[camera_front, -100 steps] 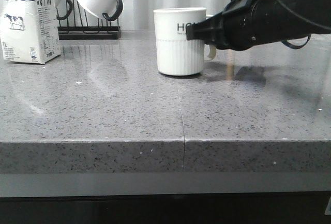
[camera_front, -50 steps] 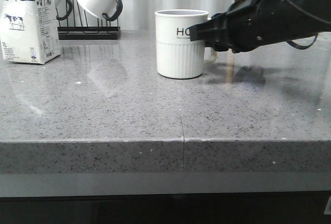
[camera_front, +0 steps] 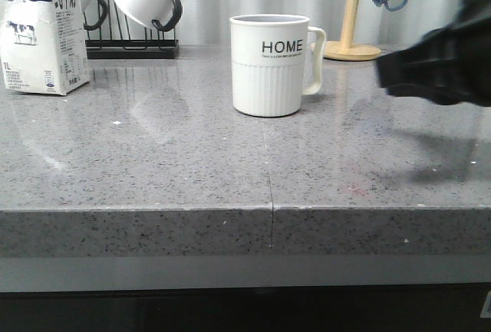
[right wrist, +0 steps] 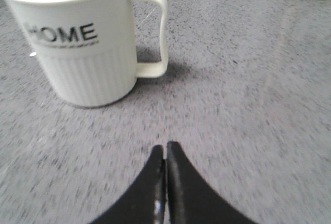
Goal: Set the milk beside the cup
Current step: 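Lower the mug, open the right gripper and withdraw it, then move the left gripper to the milk carton and close around it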
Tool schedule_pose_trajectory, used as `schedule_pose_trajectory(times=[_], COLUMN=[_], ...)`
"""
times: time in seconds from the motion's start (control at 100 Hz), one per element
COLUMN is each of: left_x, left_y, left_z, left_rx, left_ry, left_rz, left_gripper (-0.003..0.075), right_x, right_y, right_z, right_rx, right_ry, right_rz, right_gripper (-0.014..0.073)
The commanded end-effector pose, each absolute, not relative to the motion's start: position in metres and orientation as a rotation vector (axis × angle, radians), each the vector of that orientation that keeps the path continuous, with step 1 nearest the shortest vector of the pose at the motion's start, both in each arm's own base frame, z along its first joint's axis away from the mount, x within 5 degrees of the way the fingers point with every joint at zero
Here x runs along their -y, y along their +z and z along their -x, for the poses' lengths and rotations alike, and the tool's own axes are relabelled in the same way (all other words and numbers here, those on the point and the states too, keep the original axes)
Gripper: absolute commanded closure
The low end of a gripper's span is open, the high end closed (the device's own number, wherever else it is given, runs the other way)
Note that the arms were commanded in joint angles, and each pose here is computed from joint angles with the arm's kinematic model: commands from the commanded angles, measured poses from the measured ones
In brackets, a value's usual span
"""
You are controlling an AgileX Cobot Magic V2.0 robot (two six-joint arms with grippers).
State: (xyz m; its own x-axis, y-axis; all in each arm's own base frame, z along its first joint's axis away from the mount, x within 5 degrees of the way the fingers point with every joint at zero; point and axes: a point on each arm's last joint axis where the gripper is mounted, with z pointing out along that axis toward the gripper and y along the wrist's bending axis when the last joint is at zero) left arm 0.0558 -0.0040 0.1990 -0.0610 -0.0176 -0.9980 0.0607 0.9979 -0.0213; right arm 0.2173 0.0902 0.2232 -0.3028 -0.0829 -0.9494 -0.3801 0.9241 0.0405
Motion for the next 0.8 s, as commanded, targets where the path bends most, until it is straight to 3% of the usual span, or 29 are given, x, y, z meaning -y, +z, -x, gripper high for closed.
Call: schedule_pose_trajectory(times=[0.0,0.42,0.67,0.79], left_x=[0.003,0.003,0.003,0.002], left_y=[0.194,0.194,0.196,0.204], left_z=[-0.055,-0.055,-0.055,-0.055], left_rx=[-1.555,-1.555,-1.534,-1.446], left_ry=[-0.073,-0.073,-0.072,-0.066], left_rz=[-0.011,-0.011,-0.009,0.0], left_gripper=[0.0741,0.0741,0.0741,0.0741], right_x=[-0.083,-0.041,-0.022,-0.016], right_y=[0.247,0.288,0.286,0.284], right_z=[-0.2,-0.103,-0.056,-0.042], right_rx=[-1.76,-1.722,-1.733,-1.719], right_ry=[0.317,0.308,0.314,0.315], right_rz=[0.323,0.299,0.285,0.281], right_gripper=[0.0659,0.0663,0.0663,0.0663])
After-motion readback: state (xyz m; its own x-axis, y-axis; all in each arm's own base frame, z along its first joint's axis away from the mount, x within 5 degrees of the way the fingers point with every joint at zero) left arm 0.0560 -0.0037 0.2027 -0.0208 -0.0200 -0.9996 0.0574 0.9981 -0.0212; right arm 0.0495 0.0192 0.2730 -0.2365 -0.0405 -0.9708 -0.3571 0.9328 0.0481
